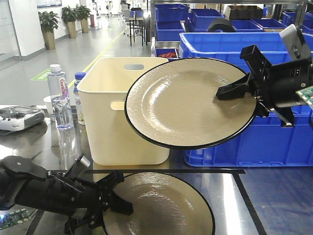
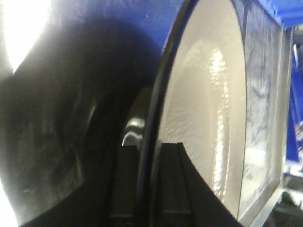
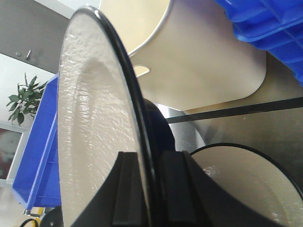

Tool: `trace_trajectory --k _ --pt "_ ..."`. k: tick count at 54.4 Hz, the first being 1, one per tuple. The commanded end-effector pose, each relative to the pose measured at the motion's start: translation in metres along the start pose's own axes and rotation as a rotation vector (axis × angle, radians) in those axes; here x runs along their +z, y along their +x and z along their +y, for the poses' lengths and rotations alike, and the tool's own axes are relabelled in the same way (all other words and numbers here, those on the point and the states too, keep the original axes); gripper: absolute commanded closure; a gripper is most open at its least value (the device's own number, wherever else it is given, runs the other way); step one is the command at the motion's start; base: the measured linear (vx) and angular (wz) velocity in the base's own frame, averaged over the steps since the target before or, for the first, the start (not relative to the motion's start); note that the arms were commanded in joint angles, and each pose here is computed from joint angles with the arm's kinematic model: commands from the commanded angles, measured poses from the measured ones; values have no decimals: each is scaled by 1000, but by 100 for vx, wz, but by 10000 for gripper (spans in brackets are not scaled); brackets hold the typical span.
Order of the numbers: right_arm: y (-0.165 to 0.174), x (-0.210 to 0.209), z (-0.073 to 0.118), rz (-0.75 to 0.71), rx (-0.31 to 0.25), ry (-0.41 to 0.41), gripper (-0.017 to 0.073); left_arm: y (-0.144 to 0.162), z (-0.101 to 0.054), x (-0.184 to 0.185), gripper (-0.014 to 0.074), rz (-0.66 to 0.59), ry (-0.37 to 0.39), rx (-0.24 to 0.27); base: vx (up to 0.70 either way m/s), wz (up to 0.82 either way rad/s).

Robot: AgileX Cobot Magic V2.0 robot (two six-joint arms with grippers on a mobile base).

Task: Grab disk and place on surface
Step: 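Lower the left gripper's plate onto the table and release it, then lower the right gripper's plate onto the first plate and release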

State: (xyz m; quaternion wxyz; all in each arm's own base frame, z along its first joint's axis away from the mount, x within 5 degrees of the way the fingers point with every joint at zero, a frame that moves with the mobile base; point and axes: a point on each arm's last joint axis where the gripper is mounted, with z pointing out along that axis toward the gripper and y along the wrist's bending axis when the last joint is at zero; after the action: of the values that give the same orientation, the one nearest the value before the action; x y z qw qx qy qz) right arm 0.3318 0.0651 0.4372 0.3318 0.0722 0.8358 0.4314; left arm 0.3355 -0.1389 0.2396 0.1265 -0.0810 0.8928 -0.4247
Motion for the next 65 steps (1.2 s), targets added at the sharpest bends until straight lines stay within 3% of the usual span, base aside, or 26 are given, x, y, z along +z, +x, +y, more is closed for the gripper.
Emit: trace_trajectory --k 1,11,19,27,33,37,41,47,57,65 --pt "-8 -25 31 -135 -18 -103 567 1 -14 -16 297 -10 -15 101 0 0" --pt "-7 -25 30 -120 -22 -98 567 -2 -12 -29 43 -61 -99 200 0 0" --pt "-5 -25 30 -108 -26 -93 567 -7 -15 -62 -43 -154 -130 245 0 0" --pt "-5 -25 30 -104 -54 -90 567 -4 -30 -108 -30 -290 -112 280 0 0" --pt "-5 -23 27 -101 -87 -79 567 7 -47 -142 -1 -401 -92 343 0 0" --pt "-6 -16 22 -83 -64 -70 567 18 -62 -164 22 -496 -79 413 0 0" --pt "-5 0 17 -51 -29 -65 567 27 -74 -180 37 -576 -64 450 0 0" --pt "2 41 -1 54 -23 -4 567 41 -88 -203 41 -686 -40 492 0 0" --pt "28 99 -10 205 -3 22 567 54 -98 -220 41 -767 -24 533 0 0" --pt "42 121 -14 267 -53 64 567 54 -97 -218 41 -755 -31 536 0 0"
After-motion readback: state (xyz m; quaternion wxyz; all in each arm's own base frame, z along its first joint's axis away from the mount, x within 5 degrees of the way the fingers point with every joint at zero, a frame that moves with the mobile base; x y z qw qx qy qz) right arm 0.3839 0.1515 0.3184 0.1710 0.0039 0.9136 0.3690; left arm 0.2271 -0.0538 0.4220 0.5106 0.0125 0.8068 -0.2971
